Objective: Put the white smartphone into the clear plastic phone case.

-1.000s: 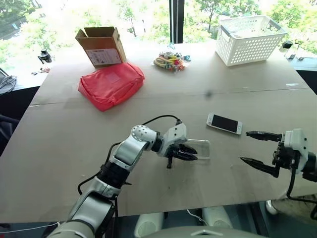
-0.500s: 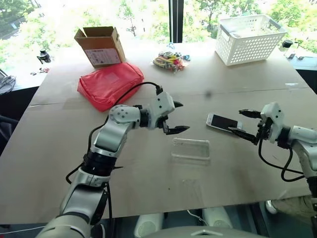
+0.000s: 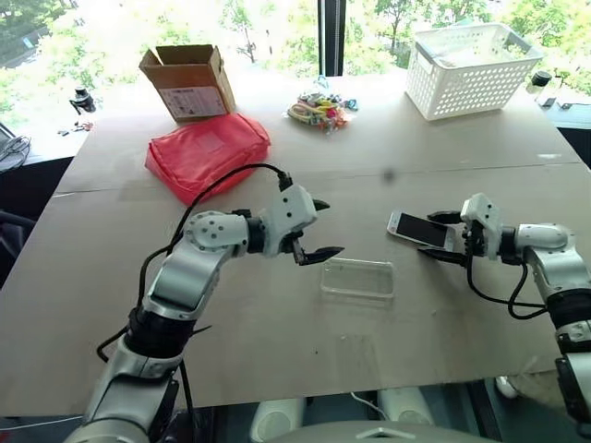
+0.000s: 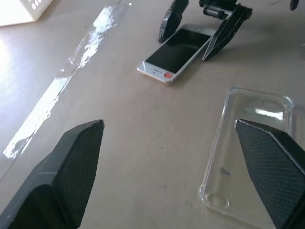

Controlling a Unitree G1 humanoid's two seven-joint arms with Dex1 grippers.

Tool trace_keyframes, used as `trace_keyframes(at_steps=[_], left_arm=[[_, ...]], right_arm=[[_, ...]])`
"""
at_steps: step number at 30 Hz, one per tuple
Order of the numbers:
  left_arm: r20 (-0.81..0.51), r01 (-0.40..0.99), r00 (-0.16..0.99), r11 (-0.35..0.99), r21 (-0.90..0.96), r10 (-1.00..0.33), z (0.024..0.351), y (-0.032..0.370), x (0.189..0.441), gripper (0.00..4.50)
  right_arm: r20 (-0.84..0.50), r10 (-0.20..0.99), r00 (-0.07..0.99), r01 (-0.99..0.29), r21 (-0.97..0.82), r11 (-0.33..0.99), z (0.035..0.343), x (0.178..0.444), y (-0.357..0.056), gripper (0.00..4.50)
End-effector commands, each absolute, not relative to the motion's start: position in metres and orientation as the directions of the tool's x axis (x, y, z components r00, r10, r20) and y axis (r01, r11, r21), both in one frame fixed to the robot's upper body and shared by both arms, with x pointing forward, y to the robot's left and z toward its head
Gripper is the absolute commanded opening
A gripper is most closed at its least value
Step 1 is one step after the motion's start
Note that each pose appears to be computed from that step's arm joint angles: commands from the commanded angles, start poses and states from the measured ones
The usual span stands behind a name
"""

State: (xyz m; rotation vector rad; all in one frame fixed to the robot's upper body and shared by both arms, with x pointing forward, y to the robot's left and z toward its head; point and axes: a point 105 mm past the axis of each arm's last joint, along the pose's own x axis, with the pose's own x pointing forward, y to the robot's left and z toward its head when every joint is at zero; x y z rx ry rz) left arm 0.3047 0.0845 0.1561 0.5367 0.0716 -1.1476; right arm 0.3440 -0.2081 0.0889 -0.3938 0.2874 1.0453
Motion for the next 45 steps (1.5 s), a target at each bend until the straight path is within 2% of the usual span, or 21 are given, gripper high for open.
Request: trace_keyframes(at_steps=[1, 9, 13, 14, 15, 17, 24, 29, 35, 38, 40, 45], left_arm=[[-0.281, 0.868, 0.418, 0.288, 0.405, -0.864, 0.17, 0.081, 0.299, 4.48], [-0.264, 0.883, 0.368, 0.246, 0.4, -0.892, 0.171, 0.075, 0.294, 4.48], [-0.275, 0.942, 0.268, 0.191, 0.278, -0.923, 0.163, 0.071, 0.28, 4.48], [-0.278, 0.949, 0.253, 0.182, 0.256, -0.927, 0.162, 0.071, 0.278, 4.5], [-0.28, 0.956, 0.239, 0.174, 0.236, -0.93, 0.161, 0.071, 0.276, 4.5], [-0.301, 0.964, 0.224, 0.165, 0.209, -0.927, 0.159, 0.072, 0.275, 4.5], [-0.323, 0.968, 0.22, 0.166, 0.187, -0.92, 0.155, 0.073, 0.276, 4.5], [-0.279, 0.963, 0.236, 0.187, 0.192, -0.931, 0.16, 0.073, 0.279, 4.5], [-0.175, 0.947, 0.291, 0.257, 0.192, -0.941, 0.173, 0.079, 0.289, 4.5], [-0.162, 0.946, 0.301, 0.273, 0.172, -0.94, 0.172, 0.085, 0.295, 3.71], [-0.163, 0.947, 0.298, 0.27, 0.175, -0.941, 0.171, 0.086, 0.301, 2.99], [-0.144, 0.969, 0.193, 0.166, 0.183, -0.971, 0.17, 0.067, 0.304, 0.8]], right_arm=[[-0.517, 0.751, 0.41, -0.897, -0.079, 0.435, 0.055, 0.326, -0.218, 4.5], [-0.56, 0.695, 0.451, -0.864, -0.077, 0.498, 0.04, 0.324, -0.231, 4.5], [-0.568, 0.689, 0.45, -0.861, -0.073, 0.503, 0.038, 0.322, -0.232, 4.5], [-0.568, 0.69, 0.449, -0.862, -0.072, 0.502, 0.038, 0.322, -0.232, 3.98], [-0.569, 0.69, 0.447, -0.863, -0.071, 0.5, 0.037, 0.321, -0.232, 3.73], [-0.573, 0.689, 0.444, -0.864, -0.07, 0.498, 0.036, 0.319, -0.232, 2.91], [-0.569, 0.687, 0.452, -0.863, -0.083, 0.498, 0.037, 0.318, -0.233, 2.9], [-0.484, 0.753, 0.445, -0.892, -0.16, 0.424, 0.07, 0.317, -0.217, 2.9], [-0.381, 0.839, 0.389, -0.92, -0.204, 0.335, 0.119, 0.294, -0.185, 2.9], [-0.41, 0.838, 0.359, -0.932, -0.203, 0.3, 0.128, 0.281, -0.175, 2.9], [-0.444, 0.833, 0.33, -0.942, -0.207, 0.263, 0.129, 0.272, -0.167, 2.9], [-0.472, 0.83, 0.298, -0.949, -0.239, 0.205, 0.128, 0.265, -0.147, 2.9]])
